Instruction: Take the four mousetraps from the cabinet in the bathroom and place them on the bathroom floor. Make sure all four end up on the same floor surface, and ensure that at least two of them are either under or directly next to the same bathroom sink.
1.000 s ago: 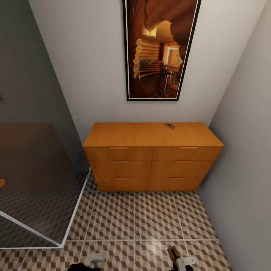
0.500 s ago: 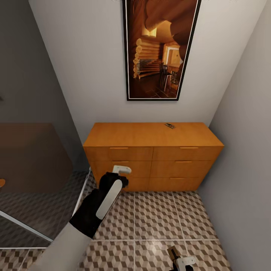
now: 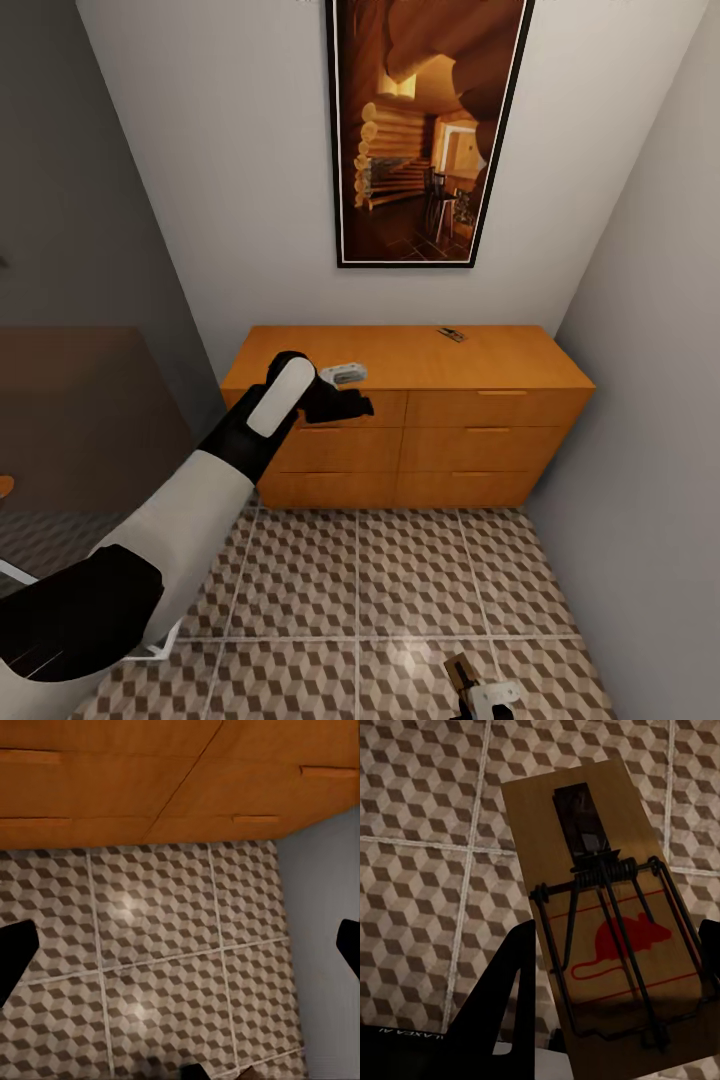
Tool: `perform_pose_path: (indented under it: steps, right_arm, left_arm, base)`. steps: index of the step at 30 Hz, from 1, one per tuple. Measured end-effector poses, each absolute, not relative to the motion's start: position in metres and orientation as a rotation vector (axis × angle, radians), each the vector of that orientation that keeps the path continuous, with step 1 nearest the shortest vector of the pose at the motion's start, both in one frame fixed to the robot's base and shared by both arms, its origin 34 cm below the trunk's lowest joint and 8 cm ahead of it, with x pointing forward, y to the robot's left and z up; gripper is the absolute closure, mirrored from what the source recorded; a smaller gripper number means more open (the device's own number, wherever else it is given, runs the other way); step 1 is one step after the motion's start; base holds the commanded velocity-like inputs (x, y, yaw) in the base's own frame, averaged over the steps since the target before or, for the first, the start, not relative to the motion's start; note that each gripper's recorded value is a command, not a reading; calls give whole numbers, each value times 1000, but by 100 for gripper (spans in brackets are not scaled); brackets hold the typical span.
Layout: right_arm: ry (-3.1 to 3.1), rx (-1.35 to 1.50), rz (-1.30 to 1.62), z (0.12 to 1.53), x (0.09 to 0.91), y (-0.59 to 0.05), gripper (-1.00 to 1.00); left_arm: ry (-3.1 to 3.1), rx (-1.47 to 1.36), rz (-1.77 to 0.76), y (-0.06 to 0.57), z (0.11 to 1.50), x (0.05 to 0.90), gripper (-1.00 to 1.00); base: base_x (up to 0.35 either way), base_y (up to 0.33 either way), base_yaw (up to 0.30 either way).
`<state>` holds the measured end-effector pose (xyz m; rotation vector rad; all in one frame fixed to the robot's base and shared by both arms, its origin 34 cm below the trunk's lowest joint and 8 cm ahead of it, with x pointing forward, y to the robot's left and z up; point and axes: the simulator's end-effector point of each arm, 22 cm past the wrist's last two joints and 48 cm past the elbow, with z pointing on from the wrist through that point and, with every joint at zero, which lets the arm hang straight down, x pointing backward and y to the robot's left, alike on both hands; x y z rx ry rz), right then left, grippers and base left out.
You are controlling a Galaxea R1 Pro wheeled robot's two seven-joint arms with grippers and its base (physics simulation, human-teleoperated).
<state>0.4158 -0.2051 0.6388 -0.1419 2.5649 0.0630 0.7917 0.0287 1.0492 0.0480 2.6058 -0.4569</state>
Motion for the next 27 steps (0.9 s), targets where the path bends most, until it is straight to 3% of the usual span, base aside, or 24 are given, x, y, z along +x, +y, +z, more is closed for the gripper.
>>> perform_pose_path:
  steps: [7,18,27]
  right_arm:
    - [2565,-144,63,639,416,-205,100]
    - [2565,-144,63,639,416,-205,100]
    - [2564,-143,63,639,416,-205,100]
  left_arm:
    - [2574,364,-265,3,1037,768,-100]
    - [2451,463,-250,7,1069,769,-100]
    - [2447,472,-255,5,1071,767,-100]
  base:
    - [0,0,0]
    - [15,0,0]
    - [282,23,0]
